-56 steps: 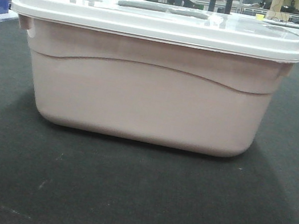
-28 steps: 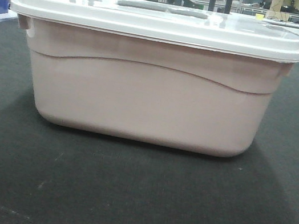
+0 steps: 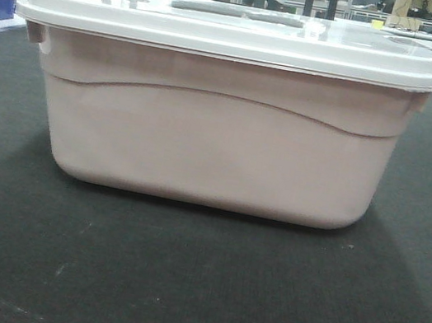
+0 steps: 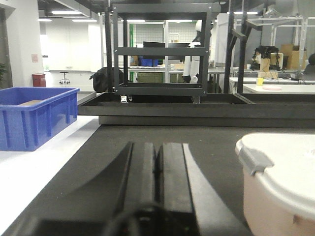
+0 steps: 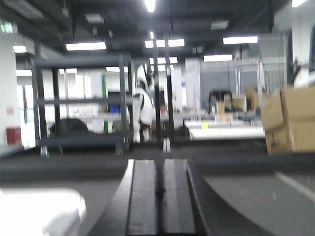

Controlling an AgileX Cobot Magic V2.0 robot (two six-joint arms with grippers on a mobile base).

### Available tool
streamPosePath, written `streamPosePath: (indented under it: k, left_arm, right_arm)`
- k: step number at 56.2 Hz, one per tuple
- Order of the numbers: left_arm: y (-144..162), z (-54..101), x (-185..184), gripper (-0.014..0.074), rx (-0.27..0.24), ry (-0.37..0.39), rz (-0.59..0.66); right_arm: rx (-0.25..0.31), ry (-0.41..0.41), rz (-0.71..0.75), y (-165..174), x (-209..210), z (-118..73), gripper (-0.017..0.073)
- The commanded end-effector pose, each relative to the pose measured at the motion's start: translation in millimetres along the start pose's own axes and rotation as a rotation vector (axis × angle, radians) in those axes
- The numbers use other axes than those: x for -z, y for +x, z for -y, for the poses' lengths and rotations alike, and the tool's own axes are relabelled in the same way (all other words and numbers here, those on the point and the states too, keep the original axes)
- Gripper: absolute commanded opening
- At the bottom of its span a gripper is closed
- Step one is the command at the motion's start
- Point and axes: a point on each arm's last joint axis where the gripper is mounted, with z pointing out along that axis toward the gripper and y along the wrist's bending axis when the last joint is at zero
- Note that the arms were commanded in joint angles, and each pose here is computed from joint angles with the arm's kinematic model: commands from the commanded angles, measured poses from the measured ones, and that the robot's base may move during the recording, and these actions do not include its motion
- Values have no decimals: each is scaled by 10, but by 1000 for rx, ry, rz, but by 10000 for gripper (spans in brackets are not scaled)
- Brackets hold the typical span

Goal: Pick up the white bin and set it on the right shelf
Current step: 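Move both grippers down to the white lid ends of the pink bin, then grip the white lid rim at both ends with both grippers and lift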

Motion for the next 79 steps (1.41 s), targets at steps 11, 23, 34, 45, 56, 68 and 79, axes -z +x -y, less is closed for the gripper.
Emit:
streamPosePath:
  k: [11,23,34,45,56,68,79]
  left_arm:
    - [-701,23,-446,50,5,37,-138]
    - [-669,62,-864,318,113,73,-313]
    - [-587,104,-1181,502,192,104,-461]
    - [-749,172,-1529,504,235,173,-602]
    - [-801,133,-1945,504,261,212,-715]
    - [-518,-160,-2280,504,421,331,-789]
    - [-245,-444,-2489,501,600,472,-764]
  right_arm:
    - [-1,-1,10,-587,-384,-65,203]
    - [0,18,-169,-336,-773,-40,552]
    - [-12,31,-363,-148,-1064,-31,633]
    - [-113,16,-564,-364,-1367,-113,633]
    - [-295,-31,-771,-600,-1769,-238,632]
    - [-358,-25,-920,-510,-2181,-85,632]
    - [-431,-138,-1011,-211,-2355,209,632]
